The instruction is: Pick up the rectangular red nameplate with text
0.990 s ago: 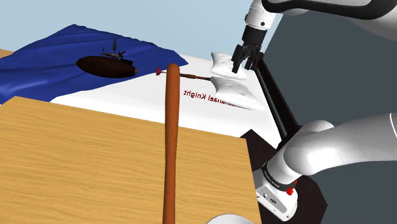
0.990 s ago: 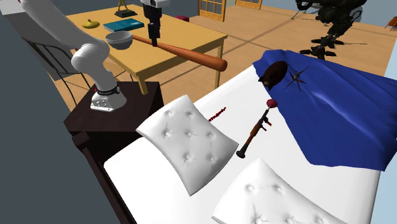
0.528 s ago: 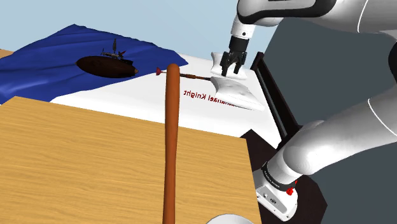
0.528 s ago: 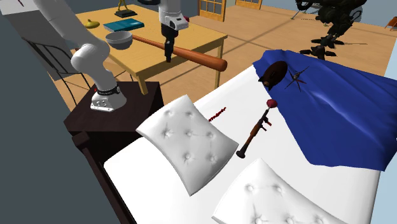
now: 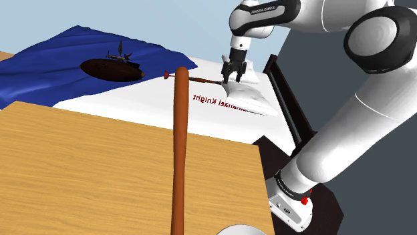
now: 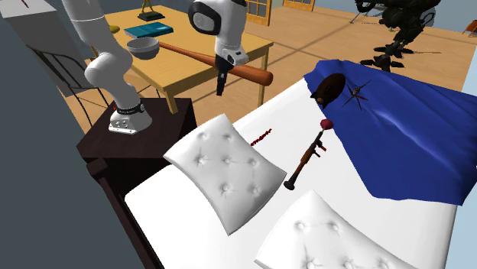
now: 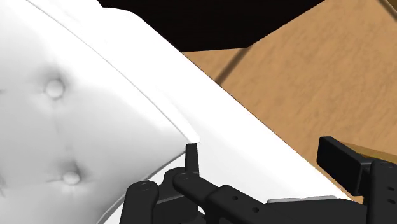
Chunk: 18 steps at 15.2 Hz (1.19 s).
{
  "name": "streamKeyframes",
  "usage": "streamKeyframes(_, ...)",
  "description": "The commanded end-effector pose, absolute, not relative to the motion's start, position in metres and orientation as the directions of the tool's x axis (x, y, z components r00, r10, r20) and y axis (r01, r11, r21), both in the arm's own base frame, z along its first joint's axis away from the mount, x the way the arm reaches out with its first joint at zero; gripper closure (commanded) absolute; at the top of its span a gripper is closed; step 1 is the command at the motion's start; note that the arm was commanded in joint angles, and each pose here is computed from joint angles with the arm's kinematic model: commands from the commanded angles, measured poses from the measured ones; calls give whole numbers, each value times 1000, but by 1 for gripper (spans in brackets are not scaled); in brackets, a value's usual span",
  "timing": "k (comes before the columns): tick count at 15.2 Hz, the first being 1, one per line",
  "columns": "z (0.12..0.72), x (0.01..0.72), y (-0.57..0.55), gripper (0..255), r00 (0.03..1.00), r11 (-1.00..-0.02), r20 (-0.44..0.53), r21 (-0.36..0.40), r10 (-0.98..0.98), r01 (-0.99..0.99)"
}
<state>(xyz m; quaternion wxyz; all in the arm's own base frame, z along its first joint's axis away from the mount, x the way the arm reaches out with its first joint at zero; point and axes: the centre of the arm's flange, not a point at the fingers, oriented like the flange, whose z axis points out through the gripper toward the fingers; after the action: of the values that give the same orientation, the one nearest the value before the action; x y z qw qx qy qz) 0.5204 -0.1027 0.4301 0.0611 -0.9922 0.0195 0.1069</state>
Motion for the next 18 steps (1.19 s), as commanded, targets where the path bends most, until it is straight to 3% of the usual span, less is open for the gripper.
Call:
streamKeyframes(1, 409, 541, -114, 0, 972, -990, -233, -124, -32, -62)
streamKeyframes(18, 224, 679, -200, 0, 919, -973, -387, -174, -75, -153)
